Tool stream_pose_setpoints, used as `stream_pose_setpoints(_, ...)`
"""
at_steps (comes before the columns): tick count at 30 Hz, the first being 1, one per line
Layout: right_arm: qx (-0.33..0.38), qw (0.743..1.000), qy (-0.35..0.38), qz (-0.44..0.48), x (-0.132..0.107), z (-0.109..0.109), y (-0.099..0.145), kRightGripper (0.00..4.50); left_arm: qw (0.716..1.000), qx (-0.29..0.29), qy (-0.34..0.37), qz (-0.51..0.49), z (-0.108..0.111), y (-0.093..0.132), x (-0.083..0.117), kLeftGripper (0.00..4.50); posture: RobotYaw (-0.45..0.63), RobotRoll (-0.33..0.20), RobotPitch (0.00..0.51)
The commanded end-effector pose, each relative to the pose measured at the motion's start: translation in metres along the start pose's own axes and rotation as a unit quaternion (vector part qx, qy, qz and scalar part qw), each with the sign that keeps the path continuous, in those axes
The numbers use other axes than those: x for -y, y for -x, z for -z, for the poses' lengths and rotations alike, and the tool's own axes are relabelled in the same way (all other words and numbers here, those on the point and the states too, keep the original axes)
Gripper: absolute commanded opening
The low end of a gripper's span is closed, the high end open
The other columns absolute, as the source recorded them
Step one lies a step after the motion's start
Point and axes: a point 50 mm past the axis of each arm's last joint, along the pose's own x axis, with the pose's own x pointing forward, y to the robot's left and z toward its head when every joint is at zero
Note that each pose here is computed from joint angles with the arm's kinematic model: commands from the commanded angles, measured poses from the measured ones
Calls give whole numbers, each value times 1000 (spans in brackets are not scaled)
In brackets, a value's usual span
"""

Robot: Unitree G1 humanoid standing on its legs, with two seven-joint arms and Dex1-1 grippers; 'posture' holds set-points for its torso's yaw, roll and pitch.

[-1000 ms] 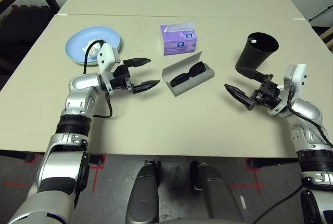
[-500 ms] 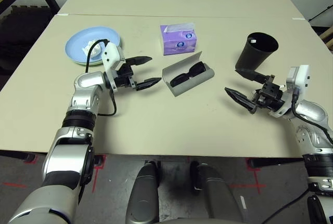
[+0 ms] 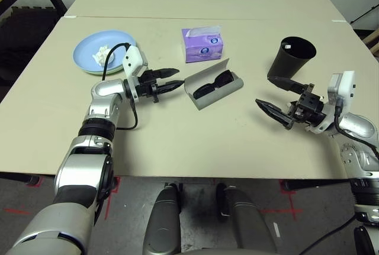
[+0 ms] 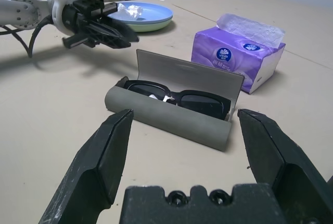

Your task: Organize and tidy the items on the table.

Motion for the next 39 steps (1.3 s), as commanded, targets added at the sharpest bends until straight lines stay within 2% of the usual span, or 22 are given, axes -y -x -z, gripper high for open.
stream_pose_setpoints(1, 1, 1000, 2, -7, -3, -4, -1, 4500, 1000, -16, -9, 0, -1, -1, -3, 35, 77, 0, 205)
stream_pose_setpoints(15, 4, 1000, 4, -5, -5, -9, -2, 4500, 998, -37, -24, -32, -2, -19, -7, 35, 64, 0, 210)
stream_pose_setpoints(39, 7, 1000, 0, -1, -4, -7, -6, 4500, 999, -23, -21, 40, 3, -35, 14, 35, 77, 0, 206)
